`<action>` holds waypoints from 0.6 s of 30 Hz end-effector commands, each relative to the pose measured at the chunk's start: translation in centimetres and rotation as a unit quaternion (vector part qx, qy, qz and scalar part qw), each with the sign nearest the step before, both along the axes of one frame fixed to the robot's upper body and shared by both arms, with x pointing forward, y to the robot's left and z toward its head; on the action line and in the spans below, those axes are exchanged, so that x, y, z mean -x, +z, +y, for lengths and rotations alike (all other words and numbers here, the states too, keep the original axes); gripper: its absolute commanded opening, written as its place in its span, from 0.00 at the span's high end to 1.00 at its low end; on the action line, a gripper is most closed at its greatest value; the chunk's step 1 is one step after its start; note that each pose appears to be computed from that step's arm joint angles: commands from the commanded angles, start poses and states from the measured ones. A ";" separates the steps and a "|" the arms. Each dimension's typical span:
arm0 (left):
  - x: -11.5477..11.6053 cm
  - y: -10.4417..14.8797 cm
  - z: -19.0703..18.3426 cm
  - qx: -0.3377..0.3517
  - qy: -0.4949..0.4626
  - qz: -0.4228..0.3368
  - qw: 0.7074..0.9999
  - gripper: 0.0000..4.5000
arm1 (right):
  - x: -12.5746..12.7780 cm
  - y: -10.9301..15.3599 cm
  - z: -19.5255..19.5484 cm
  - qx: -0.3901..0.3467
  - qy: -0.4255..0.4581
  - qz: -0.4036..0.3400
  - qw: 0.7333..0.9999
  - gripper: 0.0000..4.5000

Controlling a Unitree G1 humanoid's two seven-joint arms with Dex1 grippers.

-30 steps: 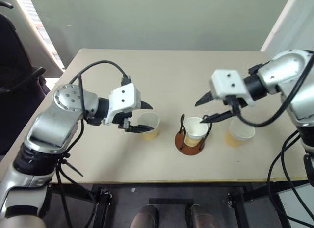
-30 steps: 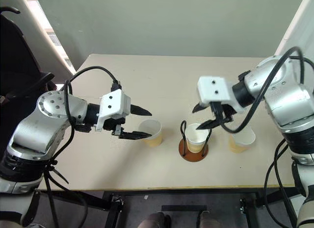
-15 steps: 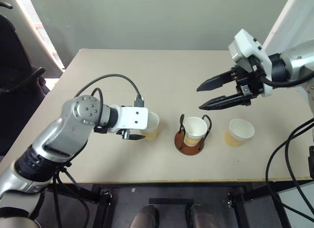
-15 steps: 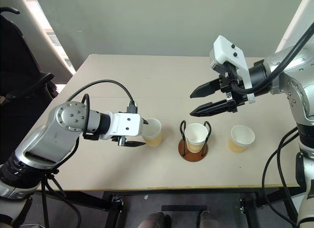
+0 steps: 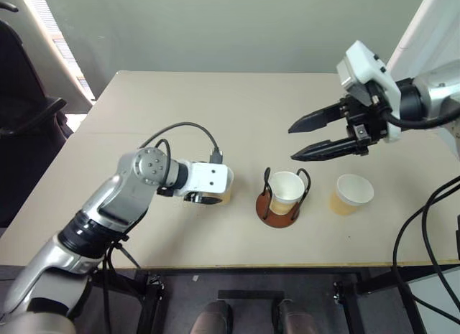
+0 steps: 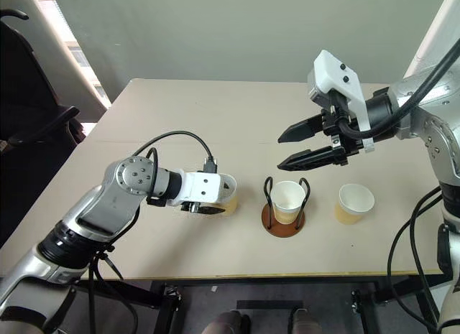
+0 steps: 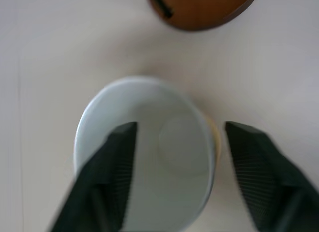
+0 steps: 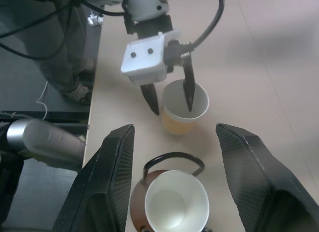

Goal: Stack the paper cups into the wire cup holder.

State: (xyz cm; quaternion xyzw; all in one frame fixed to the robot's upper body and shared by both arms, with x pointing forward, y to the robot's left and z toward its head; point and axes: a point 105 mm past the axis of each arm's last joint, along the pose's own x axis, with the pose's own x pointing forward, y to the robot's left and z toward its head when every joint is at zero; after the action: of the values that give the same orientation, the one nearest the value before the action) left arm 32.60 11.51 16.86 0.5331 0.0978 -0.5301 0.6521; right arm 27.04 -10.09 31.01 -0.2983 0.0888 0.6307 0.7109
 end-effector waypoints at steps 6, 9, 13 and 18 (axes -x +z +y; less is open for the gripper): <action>1.0 2.2 -0.2 0.032 -0.055 0.035 0.997 0.99 | 0.2 0.6 -0.5 -0.025 0.001 -0.039 0.999 0.40; 1.0 3.1 -0.3 0.041 -0.060 0.036 0.997 0.99 | -0.3 0.2 -0.8 -0.041 -0.008 -0.035 0.999 0.40; 1.5 4.7 -0.8 0.065 -0.072 0.042 0.994 0.99 | -1.5 -0.3 -1.6 -0.067 -0.041 -0.030 0.996 0.40; 2.4 7.1 -1.0 0.088 -0.090 0.055 0.991 0.99 | -2.0 -1.0 -3.0 -0.084 -0.085 -0.021 0.993 0.40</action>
State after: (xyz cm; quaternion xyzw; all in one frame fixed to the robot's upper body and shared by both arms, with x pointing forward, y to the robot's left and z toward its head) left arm 30.90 10.70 21.76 0.4489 0.0686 -0.6195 0.6403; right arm 29.49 -12.44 28.48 -0.2357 0.0740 0.5818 0.7749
